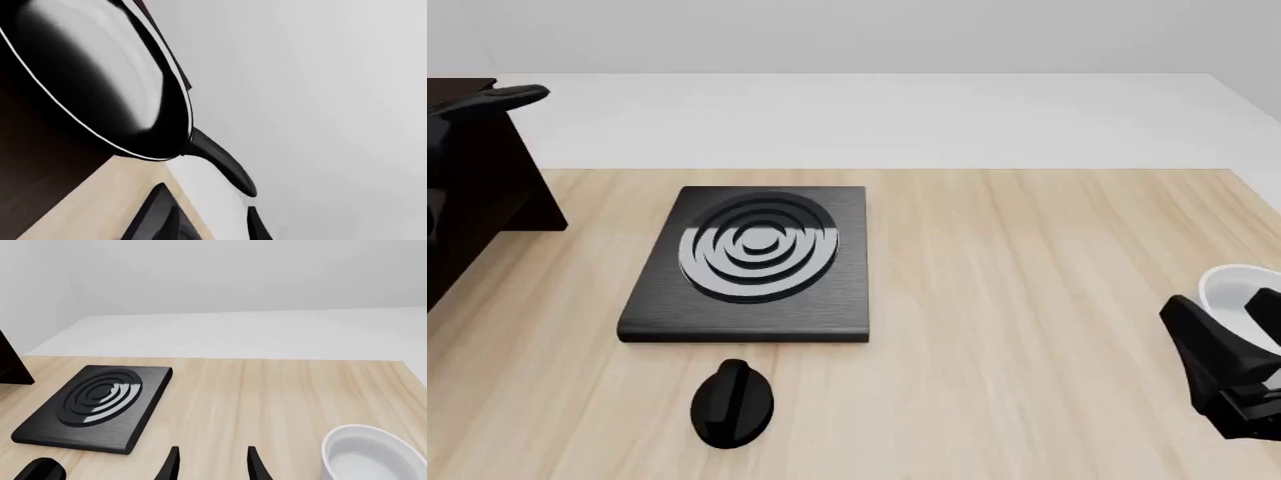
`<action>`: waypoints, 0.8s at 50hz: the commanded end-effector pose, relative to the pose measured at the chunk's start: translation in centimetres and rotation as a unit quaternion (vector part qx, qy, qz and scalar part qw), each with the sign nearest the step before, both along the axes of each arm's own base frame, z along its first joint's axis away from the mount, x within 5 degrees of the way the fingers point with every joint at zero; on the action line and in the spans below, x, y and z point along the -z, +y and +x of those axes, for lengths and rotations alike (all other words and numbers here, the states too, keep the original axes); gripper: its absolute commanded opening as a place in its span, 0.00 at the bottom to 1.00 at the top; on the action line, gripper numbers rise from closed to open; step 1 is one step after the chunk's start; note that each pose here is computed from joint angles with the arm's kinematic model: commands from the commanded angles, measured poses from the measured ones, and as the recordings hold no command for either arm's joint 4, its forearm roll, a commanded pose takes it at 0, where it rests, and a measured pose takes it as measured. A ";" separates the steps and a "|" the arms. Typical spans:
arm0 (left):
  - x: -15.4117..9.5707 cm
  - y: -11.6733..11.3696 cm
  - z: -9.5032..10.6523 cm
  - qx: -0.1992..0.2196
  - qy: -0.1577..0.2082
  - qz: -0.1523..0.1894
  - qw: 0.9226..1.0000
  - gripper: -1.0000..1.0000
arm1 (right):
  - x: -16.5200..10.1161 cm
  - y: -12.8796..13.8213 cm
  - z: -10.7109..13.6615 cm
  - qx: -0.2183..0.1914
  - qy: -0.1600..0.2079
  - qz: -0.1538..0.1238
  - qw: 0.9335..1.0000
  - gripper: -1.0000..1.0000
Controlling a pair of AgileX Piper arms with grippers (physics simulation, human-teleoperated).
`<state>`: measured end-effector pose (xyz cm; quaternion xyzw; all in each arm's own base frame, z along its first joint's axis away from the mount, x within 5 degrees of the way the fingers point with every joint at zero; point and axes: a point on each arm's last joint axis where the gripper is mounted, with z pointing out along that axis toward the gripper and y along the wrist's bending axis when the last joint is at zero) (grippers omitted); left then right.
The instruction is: Put the frying pan on the cabinet shelf.
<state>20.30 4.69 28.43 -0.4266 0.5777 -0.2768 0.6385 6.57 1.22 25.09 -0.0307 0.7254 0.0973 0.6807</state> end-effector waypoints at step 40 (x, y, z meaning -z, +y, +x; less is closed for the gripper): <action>-2.0 -2.6 -5.4 0.068 0.106 0.406 0.905 1.00 | -0.1 -0.1 -0.3 0.003 -0.008 -0.002 1.000 1.00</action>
